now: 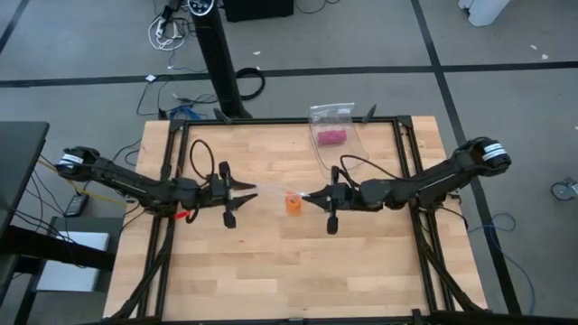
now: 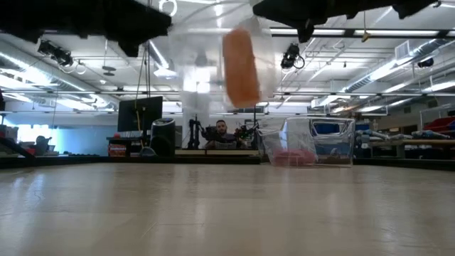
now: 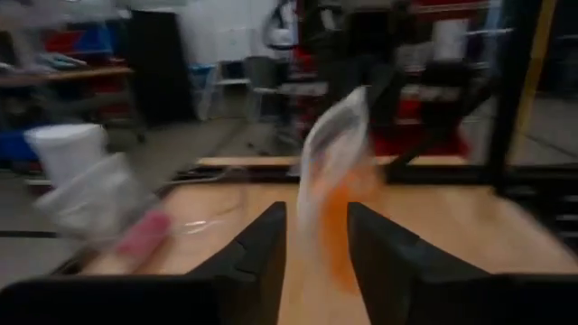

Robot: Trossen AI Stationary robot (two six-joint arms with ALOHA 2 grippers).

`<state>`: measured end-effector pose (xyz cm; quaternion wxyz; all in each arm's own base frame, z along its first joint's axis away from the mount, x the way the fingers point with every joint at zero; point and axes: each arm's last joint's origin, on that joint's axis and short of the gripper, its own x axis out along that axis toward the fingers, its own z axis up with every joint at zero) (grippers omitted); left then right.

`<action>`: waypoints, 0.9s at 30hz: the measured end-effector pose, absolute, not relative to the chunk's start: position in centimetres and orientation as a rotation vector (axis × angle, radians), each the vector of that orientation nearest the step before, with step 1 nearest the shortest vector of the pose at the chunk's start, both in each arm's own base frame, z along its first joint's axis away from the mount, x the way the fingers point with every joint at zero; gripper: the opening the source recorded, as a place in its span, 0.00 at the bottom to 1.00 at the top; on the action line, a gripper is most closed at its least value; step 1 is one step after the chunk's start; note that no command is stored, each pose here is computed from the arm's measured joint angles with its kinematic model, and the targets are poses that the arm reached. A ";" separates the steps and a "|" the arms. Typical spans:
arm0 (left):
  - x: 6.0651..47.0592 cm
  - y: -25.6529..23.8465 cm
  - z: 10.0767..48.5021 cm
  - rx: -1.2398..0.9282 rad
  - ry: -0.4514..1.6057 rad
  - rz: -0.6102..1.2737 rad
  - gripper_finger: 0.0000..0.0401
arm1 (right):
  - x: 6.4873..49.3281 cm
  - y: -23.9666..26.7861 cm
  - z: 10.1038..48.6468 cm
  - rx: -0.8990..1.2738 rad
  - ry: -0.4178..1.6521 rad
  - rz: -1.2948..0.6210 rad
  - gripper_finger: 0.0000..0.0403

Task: Roll bandage
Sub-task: Close the transparent zip bag

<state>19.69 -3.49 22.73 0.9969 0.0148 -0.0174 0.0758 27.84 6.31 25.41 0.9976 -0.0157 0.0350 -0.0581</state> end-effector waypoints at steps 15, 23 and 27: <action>27.0 -5.4 29.5 0.238 0.324 0.038 0.36 | 33.4 8.3 28.7 -0.228 0.413 -0.081 0.00; 29.0 -6.0 28.7 0.249 0.413 0.013 0.36 | 34.4 9.4 29.5 -0.290 0.462 -0.071 0.00; 29.0 -6.0 28.9 0.236 0.404 -0.007 0.36 | 34.3 9.6 29.6 -0.293 0.460 -0.067 0.00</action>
